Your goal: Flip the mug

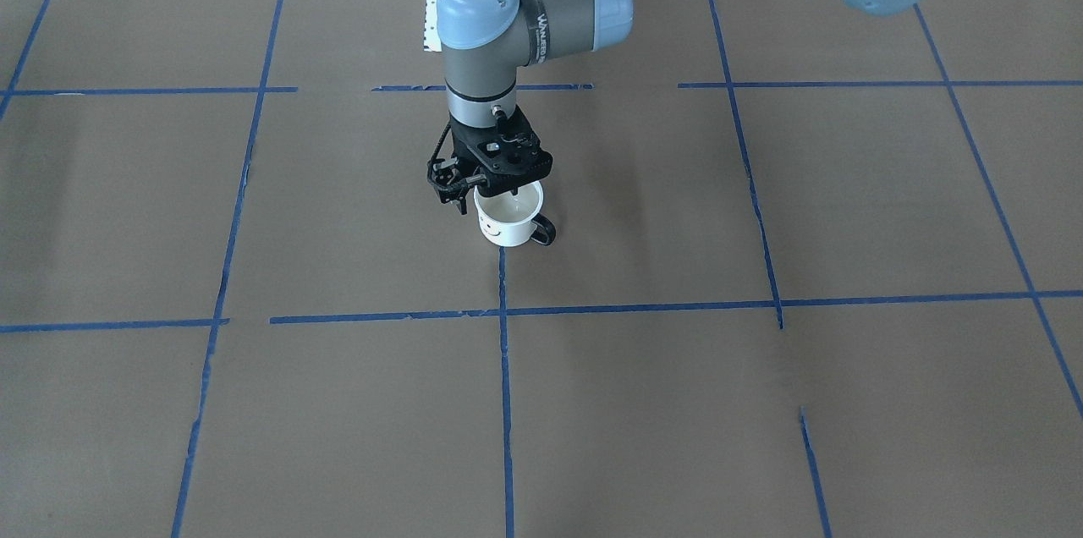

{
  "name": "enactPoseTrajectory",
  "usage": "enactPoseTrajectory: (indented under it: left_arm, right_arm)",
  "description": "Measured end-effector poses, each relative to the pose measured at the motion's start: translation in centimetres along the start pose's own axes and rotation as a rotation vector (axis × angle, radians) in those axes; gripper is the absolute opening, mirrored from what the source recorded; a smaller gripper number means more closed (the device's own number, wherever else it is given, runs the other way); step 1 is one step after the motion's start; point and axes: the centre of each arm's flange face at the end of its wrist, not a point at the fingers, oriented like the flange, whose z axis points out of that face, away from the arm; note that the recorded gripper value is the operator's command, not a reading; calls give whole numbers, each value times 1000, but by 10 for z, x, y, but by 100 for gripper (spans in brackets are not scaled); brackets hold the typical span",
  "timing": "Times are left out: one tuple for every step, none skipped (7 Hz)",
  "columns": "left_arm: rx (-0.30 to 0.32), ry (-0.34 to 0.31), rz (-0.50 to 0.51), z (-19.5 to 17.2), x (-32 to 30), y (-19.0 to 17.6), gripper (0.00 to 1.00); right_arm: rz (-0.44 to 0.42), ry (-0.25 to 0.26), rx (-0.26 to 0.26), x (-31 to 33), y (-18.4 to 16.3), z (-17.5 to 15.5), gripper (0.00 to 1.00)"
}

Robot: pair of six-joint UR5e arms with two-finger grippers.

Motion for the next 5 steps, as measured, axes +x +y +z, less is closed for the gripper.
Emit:
enactPoseTrajectory:
  left_arm:
    - [25,24,54,-34,-25,-22,100]
    - [50,40,131,-61,-68,-53,100]
    - [55,30,239,-77,-124,-92,100]
    - [51,-8,372,-89,-192,-147,100]
    - [41,-55,493,-100,-262,-206,100]
  right_arm:
    - [0,0,0,0,0,0,100]
    - [0,0,0,0,0,0,100]
    - [0,0,0,0,0,0,100]
    - [0,0,0,0,0,0,100]
    - [0,0,0,0,0,0,100]
